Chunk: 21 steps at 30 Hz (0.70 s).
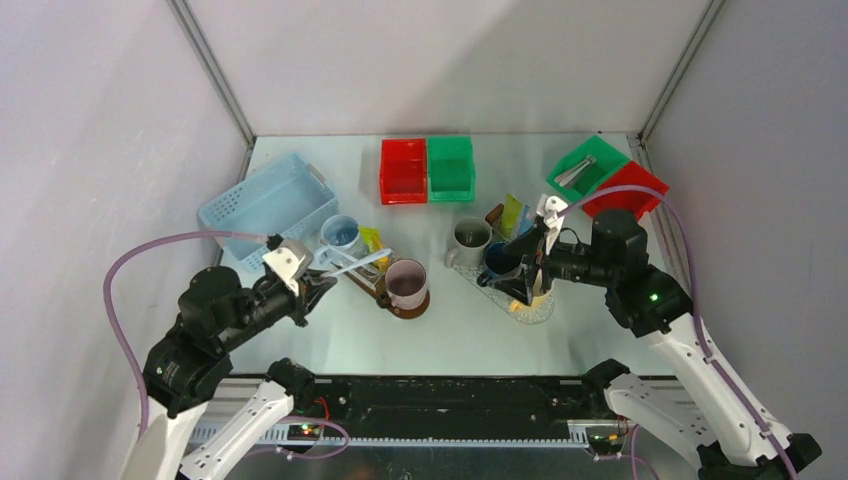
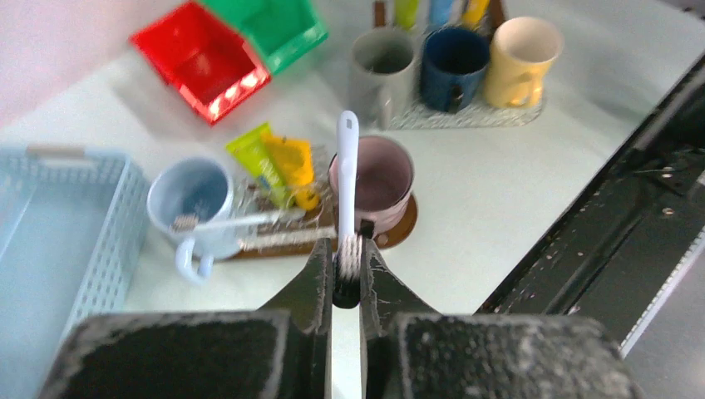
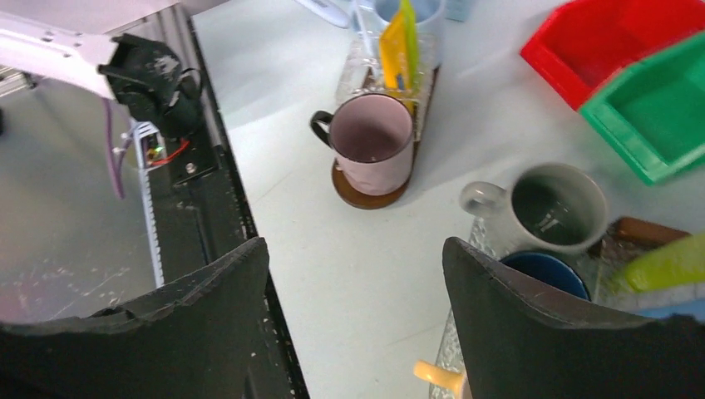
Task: Prepare toiletry sets of a toothbrush and toothpaste on the tray
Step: Pick up the toothbrush from the storage box, then place the toothbrush in the toothpaste holder.
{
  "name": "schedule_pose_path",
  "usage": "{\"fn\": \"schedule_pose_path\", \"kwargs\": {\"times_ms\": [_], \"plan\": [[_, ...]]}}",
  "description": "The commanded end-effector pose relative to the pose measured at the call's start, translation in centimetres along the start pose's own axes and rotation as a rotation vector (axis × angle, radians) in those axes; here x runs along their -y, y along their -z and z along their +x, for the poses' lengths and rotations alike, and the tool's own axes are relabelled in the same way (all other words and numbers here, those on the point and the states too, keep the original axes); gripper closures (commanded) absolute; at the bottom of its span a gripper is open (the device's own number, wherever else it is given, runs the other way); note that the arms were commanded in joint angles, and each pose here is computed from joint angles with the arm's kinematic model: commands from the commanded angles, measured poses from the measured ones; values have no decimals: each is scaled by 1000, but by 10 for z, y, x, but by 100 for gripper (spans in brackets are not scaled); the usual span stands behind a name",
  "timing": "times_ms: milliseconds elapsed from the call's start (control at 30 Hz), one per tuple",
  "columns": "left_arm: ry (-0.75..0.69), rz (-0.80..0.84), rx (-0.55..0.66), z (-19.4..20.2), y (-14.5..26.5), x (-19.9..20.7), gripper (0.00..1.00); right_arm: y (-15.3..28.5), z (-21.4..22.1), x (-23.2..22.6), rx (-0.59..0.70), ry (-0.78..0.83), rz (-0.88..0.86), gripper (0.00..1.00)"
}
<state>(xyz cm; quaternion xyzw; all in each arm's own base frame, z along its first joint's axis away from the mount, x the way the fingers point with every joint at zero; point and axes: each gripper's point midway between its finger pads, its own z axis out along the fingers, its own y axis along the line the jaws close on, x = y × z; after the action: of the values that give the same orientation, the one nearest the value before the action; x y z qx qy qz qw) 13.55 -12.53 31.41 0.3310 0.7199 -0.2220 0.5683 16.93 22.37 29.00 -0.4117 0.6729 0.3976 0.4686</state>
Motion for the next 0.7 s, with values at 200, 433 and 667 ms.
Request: {"fn": "schedule_pose_path", "kwargs": {"times_ms": [200,433,667], "plan": [[92,-240,-266,53,11,-36,100,32,4,42,-9,-25,352,19],[87,-257,-317,61,1,-43,100,43,2,48,1,-5,423,17],[85,-246,-301,59,-17,-47,100,44,6,50,2,1,436,16]]}}
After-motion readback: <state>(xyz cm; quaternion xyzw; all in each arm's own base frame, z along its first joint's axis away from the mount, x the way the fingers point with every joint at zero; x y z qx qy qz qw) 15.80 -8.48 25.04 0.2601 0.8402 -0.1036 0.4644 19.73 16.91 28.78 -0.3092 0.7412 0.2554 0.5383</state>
